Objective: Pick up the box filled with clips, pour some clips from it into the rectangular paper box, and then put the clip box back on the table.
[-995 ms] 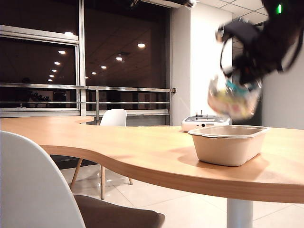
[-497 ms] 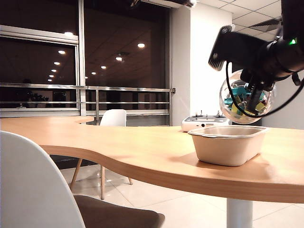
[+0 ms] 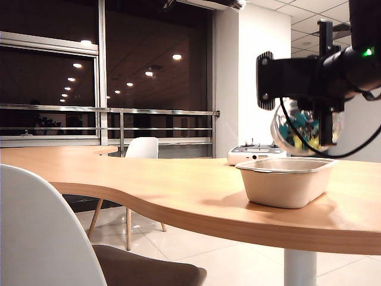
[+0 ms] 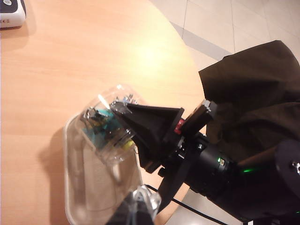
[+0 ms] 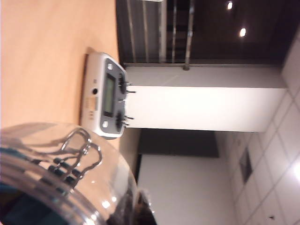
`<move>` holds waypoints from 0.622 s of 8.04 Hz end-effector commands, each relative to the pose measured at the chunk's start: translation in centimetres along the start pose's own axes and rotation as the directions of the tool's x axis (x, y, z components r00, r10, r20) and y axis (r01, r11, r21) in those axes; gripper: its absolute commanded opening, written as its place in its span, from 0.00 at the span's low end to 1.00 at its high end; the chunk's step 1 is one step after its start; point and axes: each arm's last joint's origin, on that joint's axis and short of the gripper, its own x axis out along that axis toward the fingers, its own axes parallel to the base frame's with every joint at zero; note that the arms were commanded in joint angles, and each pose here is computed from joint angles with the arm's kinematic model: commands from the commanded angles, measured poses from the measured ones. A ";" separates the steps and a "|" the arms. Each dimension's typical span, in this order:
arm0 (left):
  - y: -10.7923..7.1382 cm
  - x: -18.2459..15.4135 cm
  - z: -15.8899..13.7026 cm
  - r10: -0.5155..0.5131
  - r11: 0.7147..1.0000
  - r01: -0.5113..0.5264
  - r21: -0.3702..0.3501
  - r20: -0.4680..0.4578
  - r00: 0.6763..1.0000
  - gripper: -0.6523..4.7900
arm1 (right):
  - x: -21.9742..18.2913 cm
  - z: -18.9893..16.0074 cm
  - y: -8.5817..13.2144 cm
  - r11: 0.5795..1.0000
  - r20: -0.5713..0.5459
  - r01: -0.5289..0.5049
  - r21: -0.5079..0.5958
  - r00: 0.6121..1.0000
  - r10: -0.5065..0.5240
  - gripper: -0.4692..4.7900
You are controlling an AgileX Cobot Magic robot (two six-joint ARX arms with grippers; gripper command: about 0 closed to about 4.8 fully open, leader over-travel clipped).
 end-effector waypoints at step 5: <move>-0.2 -0.2 0.1 -0.007 1.000 0.007 0.005 0.010 1.000 0.11 | 0.9 0.4 -2.3 0.656 -0.095 0.185 0.732 0.981 -0.170 0.08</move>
